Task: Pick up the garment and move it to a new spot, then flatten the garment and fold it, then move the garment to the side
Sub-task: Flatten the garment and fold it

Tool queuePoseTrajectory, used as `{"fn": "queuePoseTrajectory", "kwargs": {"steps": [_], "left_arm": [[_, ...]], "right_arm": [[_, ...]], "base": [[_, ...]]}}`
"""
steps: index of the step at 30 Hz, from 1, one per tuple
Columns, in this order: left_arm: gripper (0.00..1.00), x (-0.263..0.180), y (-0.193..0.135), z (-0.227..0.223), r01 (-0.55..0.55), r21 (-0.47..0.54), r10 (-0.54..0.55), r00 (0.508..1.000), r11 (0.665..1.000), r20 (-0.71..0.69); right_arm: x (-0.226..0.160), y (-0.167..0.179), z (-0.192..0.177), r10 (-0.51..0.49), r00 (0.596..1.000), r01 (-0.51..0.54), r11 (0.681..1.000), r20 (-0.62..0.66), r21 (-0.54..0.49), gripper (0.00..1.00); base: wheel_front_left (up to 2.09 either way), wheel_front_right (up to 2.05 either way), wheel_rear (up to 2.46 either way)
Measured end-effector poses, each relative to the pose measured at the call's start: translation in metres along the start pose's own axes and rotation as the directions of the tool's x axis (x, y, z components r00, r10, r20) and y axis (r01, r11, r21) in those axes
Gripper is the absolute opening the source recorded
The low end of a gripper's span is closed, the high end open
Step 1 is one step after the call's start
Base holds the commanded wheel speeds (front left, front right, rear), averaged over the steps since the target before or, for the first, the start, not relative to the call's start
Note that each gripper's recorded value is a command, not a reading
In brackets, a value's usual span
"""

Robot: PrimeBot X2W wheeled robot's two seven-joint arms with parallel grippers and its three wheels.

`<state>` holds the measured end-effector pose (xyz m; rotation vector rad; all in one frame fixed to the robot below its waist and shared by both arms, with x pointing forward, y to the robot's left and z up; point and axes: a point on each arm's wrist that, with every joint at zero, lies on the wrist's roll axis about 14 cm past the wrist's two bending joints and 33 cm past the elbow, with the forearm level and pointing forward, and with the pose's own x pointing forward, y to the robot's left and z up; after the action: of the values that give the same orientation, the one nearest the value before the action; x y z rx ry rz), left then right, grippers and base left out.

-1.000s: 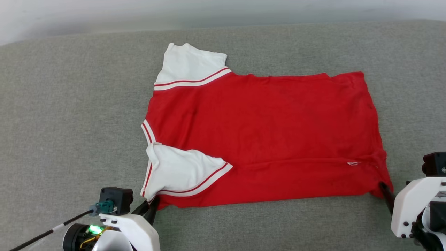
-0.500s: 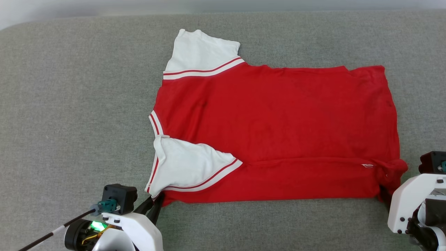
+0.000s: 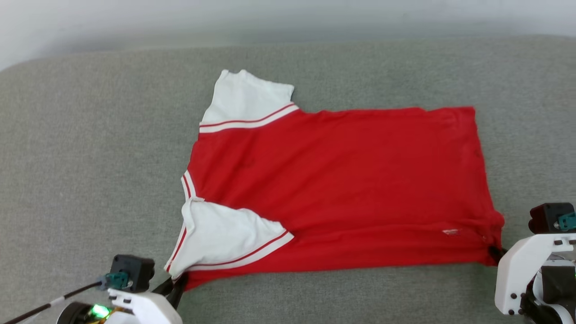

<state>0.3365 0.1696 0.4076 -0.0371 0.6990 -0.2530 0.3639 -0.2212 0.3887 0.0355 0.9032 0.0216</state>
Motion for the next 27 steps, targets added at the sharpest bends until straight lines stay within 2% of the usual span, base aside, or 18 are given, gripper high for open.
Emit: {"fn": "queuePoseTrajectory", "kwargs": {"steps": [4,10,16,21,22,23,24,25,27], "left_arm": [[0.00,-0.012,-0.002,-0.006,-0.009,-0.027,0.009,1.000,1.000,0.000],[0.00,-0.030,-0.014,-0.025,0.020,-0.048,-0.022,0.999,0.999,-0.044],[0.00,-0.035,-0.015,-0.048,0.038,-0.050,-0.044,0.991,0.998,-0.127],[0.00,-0.031,-0.024,-0.065,0.061,-0.099,-0.078,0.982,0.993,-0.173],[0.08,-0.030,-0.026,-0.067,0.067,-0.102,-0.085,0.980,0.993,-0.179],[0.50,-0.029,-0.027,-0.069,0.074,-0.104,-0.093,0.979,0.992,-0.183],[1.00,-0.028,-0.028,-0.069,0.079,-0.105,-0.097,0.979,0.991,-0.179],[1.00,-0.026,-0.028,-0.066,0.079,-0.106,-0.096,0.982,0.991,-0.166],[1.00,-0.023,-0.025,-0.061,0.070,-0.101,-0.082,0.989,0.992,-0.125]], "right_arm": [[-0.023,-0.003,0.002,-0.003,1.000,0.003,1.000,0.031,0.002,0.00],[-0.052,-0.020,-0.022,-0.046,0.999,0.046,0.999,0.000,0.020,0.00],[-0.054,-0.020,-0.047,-0.033,0.997,0.036,0.998,-0.064,0.058,0.00],[-0.046,-0.014,-0.058,-0.006,0.997,0.014,0.995,-0.082,0.094,0.00],[-0.044,-0.013,-0.059,-0.003,0.996,0.011,0.995,-0.085,0.096,0.00],[-0.043,-0.012,-0.059,0.001,0.996,0.007,0.995,-0.086,0.095,0.00],[-0.041,-0.010,-0.059,0.008,0.996,0.000,0.996,-0.089,0.087,0.42],[-0.041,-0.010,-0.058,0.010,0.997,-0.003,0.997,-0.080,0.083,1.00],[-0.039,-0.011,-0.053,0.007,0.998,-0.003,0.997,-0.056,0.079,1.00]], "base": [[0.00,0.00,0.00],[0.00,0.00,0.00],[0.00,0.00,0.00],[0.00,0.00,0.00],[0.00,0.00,0.00],[0.00,0.00,0.00],[0.00,0.00,0.00],[0.00,0.00,0.00],[0.00,0.00,0.00]]}}
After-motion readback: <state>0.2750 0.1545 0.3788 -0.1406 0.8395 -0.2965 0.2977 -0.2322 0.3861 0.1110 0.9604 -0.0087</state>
